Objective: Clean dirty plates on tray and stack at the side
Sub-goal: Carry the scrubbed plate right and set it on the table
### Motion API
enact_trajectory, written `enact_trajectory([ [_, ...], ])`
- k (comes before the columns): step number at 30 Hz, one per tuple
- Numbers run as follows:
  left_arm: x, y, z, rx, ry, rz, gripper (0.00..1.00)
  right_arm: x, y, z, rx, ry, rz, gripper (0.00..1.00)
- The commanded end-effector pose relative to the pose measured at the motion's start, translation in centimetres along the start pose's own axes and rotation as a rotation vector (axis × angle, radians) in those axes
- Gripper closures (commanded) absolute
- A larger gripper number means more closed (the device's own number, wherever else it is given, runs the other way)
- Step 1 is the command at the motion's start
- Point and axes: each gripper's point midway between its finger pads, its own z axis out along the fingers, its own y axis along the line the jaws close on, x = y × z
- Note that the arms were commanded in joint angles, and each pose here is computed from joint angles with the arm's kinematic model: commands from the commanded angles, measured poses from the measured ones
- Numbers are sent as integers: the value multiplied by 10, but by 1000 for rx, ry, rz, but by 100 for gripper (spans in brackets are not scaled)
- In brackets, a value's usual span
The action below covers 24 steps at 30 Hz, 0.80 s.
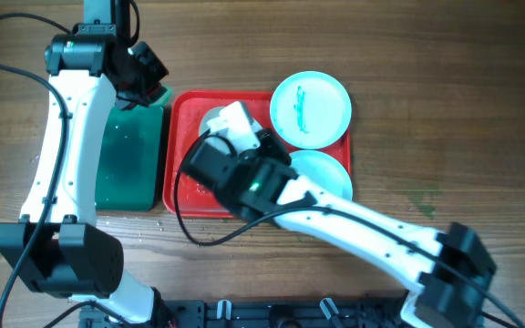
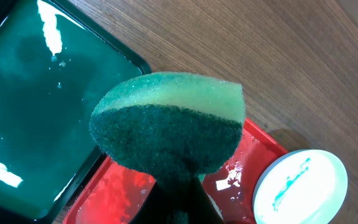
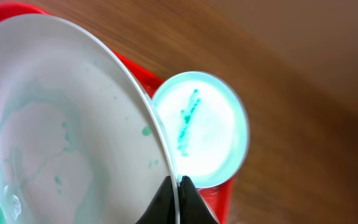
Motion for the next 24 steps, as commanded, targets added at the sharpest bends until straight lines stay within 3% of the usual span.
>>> enact_trajectory([
  [1,4,-1,5,-7,14,27,96,-14,-24,-11,-299,62,234,96],
  [4,15,-10,8,-2,32,57,96,-13,-57,-3,-442,133,383,96],
  [6,25,-21,11,3,48,92,96,0,-107,15,-450,206,540,96],
  [12,42,-35,21,1,81,143,96,73,-223,58,-263,383,857,96],
  [14,43,-37,24,0,84,146,96,118,-266,73,-158,437,986,96],
  [18,41,-39,25,8,75,147,96,180,-290,90,-58,513,1118,96],
  [24,40,-40,25,12,70,147,96,253,-270,117,14,577,1196,96],
])
